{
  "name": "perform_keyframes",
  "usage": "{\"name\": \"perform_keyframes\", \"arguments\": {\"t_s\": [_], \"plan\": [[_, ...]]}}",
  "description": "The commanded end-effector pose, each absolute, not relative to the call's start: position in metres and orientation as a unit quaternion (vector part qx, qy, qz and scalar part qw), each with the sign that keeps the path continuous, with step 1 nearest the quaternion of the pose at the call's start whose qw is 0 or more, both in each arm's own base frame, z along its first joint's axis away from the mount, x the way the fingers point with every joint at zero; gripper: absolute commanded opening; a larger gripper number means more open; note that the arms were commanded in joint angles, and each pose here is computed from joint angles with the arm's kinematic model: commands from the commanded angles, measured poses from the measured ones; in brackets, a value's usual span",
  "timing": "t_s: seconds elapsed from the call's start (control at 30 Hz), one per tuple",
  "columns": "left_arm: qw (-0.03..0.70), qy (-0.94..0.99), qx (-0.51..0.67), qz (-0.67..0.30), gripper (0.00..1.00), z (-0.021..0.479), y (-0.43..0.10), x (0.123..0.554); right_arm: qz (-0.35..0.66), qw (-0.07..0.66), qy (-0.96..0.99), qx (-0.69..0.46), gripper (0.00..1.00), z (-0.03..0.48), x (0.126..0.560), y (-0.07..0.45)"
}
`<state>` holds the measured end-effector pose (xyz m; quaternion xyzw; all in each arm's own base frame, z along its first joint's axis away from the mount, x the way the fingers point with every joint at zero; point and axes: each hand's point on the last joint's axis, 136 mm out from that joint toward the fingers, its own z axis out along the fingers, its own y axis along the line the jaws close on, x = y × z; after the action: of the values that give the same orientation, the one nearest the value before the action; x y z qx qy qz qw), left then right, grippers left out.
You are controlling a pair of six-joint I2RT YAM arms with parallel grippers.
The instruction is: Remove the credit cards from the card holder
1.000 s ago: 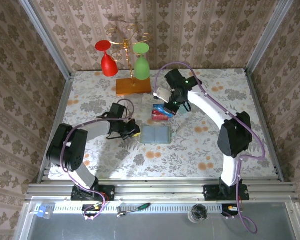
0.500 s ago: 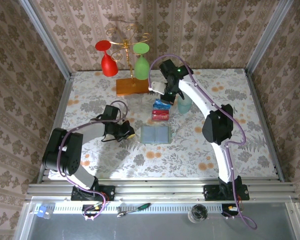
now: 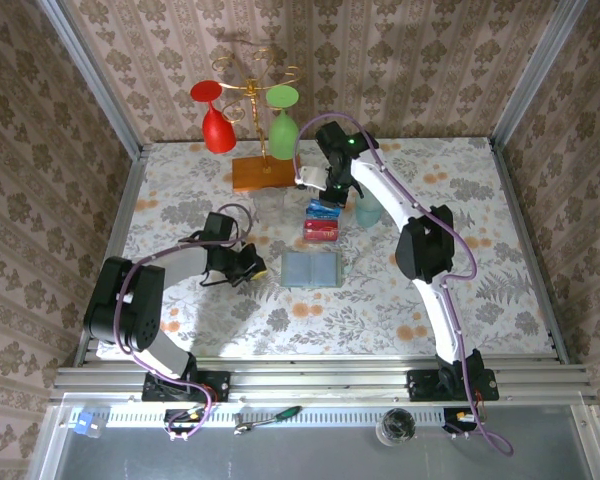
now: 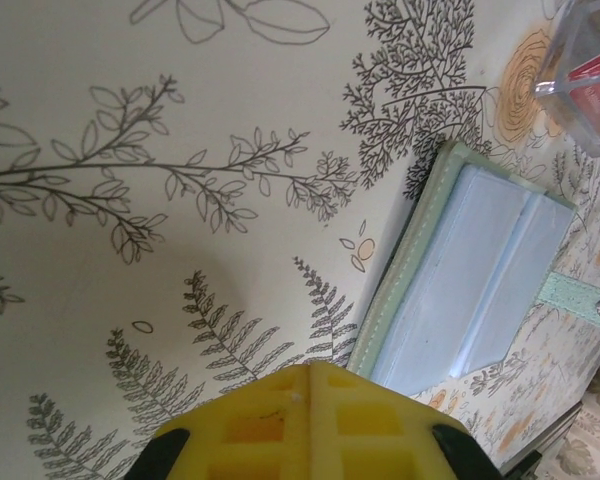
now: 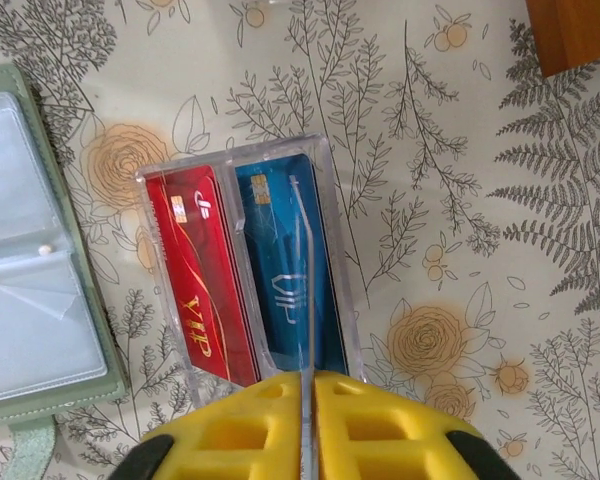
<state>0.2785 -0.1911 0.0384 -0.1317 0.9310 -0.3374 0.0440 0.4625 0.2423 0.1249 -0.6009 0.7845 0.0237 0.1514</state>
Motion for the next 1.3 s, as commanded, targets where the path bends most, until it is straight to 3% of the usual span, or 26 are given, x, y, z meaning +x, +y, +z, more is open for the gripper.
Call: {"name": "perform_keyframes", "arguments": {"t_s": [0.0, 0.23, 0.33, 0.6, 0.67, 0.7, 0.73, 1.27], "plan": [[0.053, 0.934, -0.127, -0.329, 0.04, 0.040, -0.183, 0.276, 0.003, 0.155, 0.785, -0.599, 0.21, 0.126, 0.472, 0.237], [0.085, 0.942, -0.118, -0.303, 0.07, 0.047, -0.168, 0.286, -0.012, 0.186, 0.802, -0.567, 0.26, 0.145, 0.475, 0.226], [0.111, 0.946, -0.116, -0.282, 0.11, 0.051, -0.154, 0.293, -0.020, 0.211, 0.814, -0.540, 0.35, 0.153, 0.472, 0.218], [0.185, 0.951, -0.119, -0.218, 0.62, 0.063, -0.110, 0.305, -0.043, 0.308, 0.853, -0.420, 0.71, 0.171, 0.456, 0.170], [0.203, 0.948, -0.121, -0.214, 0.86, 0.070, -0.102, 0.311, -0.046, 0.323, 0.865, -0.382, 0.83, 0.174, 0.451, 0.154], [0.212, 0.947, -0.123, -0.207, 0.96, 0.074, -0.097, 0.313, -0.049, 0.331, 0.871, -0.360, 0.95, 0.174, 0.449, 0.144], [0.221, 0.946, -0.126, -0.199, 1.00, 0.077, -0.091, 0.315, -0.053, 0.341, 0.874, -0.341, 1.00, 0.175, 0.449, 0.136], [0.401, 0.902, -0.162, 0.013, 1.00, 0.122, 0.012, 0.347, -0.131, 0.409, 0.902, -0.044, 1.00, 0.124, 0.413, -0.007]]}}
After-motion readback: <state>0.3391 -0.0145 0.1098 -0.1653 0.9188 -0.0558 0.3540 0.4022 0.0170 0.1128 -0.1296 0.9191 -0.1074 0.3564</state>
